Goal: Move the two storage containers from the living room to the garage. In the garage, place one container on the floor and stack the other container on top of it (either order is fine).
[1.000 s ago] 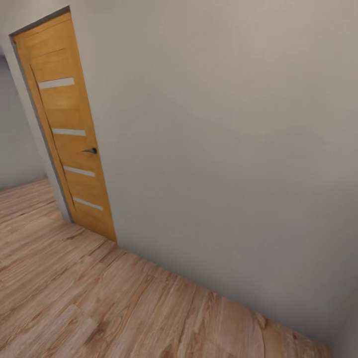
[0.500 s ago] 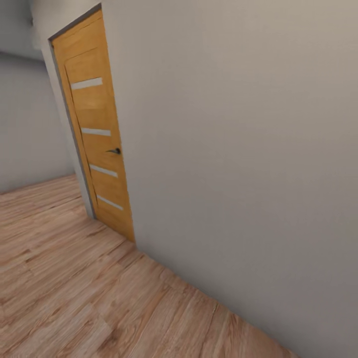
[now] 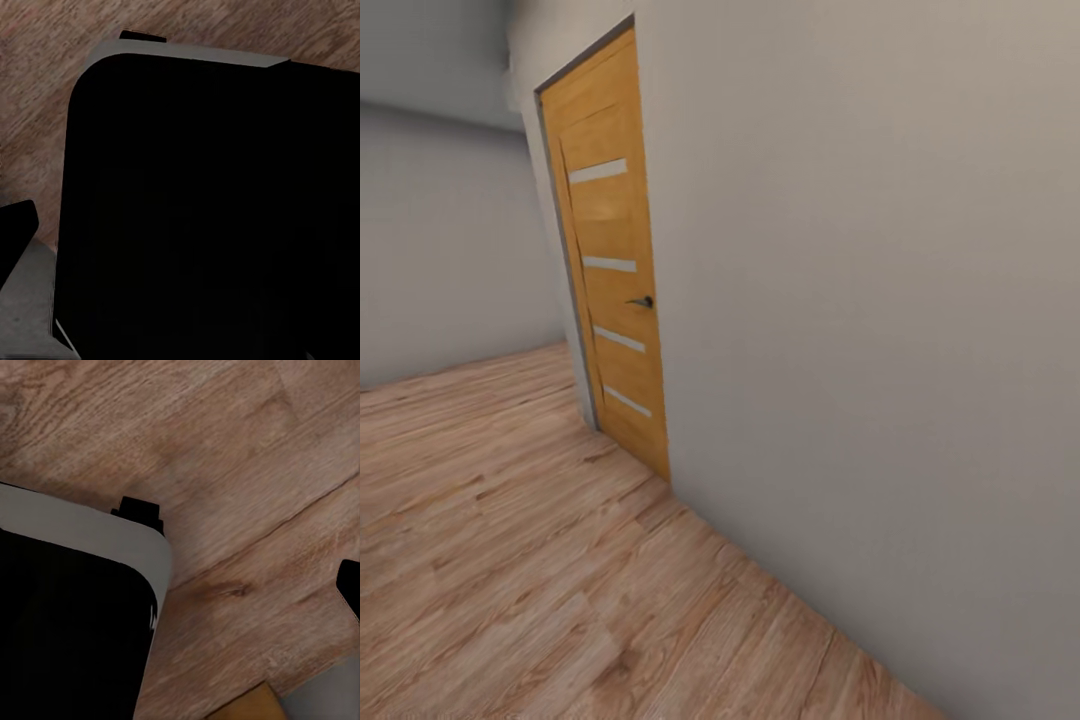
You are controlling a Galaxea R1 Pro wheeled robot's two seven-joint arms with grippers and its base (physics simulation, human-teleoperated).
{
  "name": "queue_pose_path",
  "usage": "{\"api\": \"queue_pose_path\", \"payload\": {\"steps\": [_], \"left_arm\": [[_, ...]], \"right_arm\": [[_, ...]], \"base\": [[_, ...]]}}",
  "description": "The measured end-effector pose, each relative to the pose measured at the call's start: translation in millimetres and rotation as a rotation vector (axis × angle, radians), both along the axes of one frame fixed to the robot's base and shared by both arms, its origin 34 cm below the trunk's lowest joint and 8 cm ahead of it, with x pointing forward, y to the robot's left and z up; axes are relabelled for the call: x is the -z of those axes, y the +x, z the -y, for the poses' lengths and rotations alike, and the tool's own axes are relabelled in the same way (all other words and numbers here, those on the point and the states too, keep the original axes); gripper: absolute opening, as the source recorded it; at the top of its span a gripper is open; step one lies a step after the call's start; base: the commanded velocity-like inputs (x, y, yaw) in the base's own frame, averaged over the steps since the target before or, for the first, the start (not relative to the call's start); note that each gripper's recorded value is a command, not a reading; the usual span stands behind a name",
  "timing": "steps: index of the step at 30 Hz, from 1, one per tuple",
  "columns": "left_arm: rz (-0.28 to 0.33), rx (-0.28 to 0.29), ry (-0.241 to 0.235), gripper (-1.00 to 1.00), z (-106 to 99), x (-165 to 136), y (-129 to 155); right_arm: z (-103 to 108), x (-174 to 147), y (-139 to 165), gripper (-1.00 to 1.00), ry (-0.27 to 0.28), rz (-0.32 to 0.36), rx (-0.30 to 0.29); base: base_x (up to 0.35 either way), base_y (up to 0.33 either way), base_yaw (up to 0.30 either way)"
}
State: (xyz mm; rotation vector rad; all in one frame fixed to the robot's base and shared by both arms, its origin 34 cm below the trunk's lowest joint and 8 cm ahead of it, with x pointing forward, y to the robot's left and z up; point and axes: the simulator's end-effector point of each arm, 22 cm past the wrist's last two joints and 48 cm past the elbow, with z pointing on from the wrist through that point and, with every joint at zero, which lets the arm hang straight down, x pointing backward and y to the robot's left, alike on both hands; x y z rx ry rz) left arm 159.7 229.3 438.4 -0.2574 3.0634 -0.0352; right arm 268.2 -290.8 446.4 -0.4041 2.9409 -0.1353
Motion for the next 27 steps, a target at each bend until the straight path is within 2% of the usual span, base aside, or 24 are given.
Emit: {"api": "queue_pose_path", "payload": {"steps": [7,27], "left_arm": [[0.005,0.014,0.039,1.00,-29.4,0.2,1.6],[0.006,0.015,0.043,1.00,-31.9,0.2,1.8]], "right_arm": [[-6.5,-0.6,4.5,1.00,0.013,0.021,0.003],[-10.4,-0.3,4.1,1.00,0.018,0.018,-0.011]], "base": [[0.000,0.000,0.297],[0.000,0.000,0.296]]}}
